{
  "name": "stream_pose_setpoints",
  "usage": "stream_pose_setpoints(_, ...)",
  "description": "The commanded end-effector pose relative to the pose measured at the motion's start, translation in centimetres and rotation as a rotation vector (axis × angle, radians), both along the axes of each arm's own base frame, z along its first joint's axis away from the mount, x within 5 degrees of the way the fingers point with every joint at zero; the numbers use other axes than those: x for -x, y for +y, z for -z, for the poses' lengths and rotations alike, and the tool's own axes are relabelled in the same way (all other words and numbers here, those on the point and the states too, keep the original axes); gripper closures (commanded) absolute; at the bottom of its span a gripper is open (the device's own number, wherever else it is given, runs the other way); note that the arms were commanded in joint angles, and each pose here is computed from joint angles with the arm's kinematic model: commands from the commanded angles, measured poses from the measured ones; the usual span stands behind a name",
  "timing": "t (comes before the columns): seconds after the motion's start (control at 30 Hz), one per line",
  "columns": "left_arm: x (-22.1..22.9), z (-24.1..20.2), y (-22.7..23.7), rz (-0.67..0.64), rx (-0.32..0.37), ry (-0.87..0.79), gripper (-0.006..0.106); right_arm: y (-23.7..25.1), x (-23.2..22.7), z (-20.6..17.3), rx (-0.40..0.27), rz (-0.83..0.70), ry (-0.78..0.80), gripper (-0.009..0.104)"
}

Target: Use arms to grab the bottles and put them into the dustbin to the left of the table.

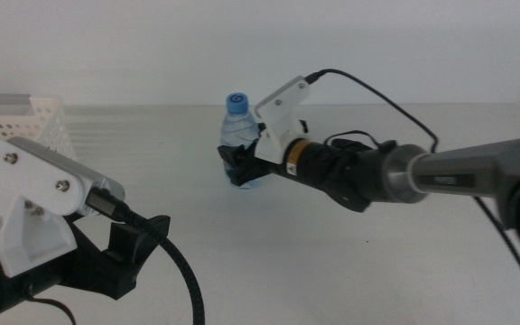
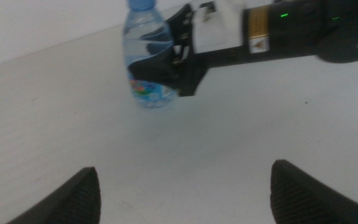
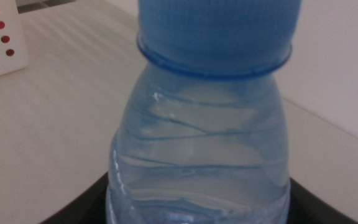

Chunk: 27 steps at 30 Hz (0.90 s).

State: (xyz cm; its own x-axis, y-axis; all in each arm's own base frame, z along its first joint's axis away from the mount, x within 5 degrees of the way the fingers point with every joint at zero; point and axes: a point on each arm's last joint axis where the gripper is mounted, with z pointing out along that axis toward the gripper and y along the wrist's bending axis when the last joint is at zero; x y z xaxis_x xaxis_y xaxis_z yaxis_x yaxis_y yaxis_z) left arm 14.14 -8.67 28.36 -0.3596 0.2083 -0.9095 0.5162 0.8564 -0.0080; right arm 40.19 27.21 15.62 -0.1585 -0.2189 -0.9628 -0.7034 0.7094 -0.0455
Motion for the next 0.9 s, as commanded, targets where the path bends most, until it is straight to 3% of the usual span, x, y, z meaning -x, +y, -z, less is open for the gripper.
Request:
stream_pose_setpoints(0.0, -0.2, -1.7, -0.2, 0.003, 0.07, -0.085, 0.01, 1.5, -0.7, -5.8, -0.149, -0.048, -0.167, 0.095)
stream_pose_setpoints(0.17, -0.2, -1.7, -0.2, 0.003, 0.07, -0.085, 0.01, 2.3, -1.3, -5.4, -0.179, -0.066, -0.139, 0.095)
stream_pose_setpoints(0.4, -0.2, -1.7, -0.2, 0.003, 0.07, -0.085, 0.01, 2.5, -1.1, -5.2, -0.141, -0.089, -0.145, 0.088)
stream_pose_setpoints(0.5, -0.2, -1.7, -0.2, 0.003, 0.07, -0.085, 0.01, 2.5, -1.0, -5.0, -0.117, -0.087, -0.134, 0.074)
stream_pose_setpoints(0.73, -0.2, -1.7, -0.2, 0.003, 0.07, -0.085, 0.01, 2.4, -0.9, -5.5, -0.108, -0.069, -0.113, 0.022)
stream_pose_setpoints(0.87, -0.2, -1.7, -0.2, 0.003, 0.07, -0.085, 0.01, 1.6, -0.2, -6.6, -0.105, -0.039, -0.055, 0.009)
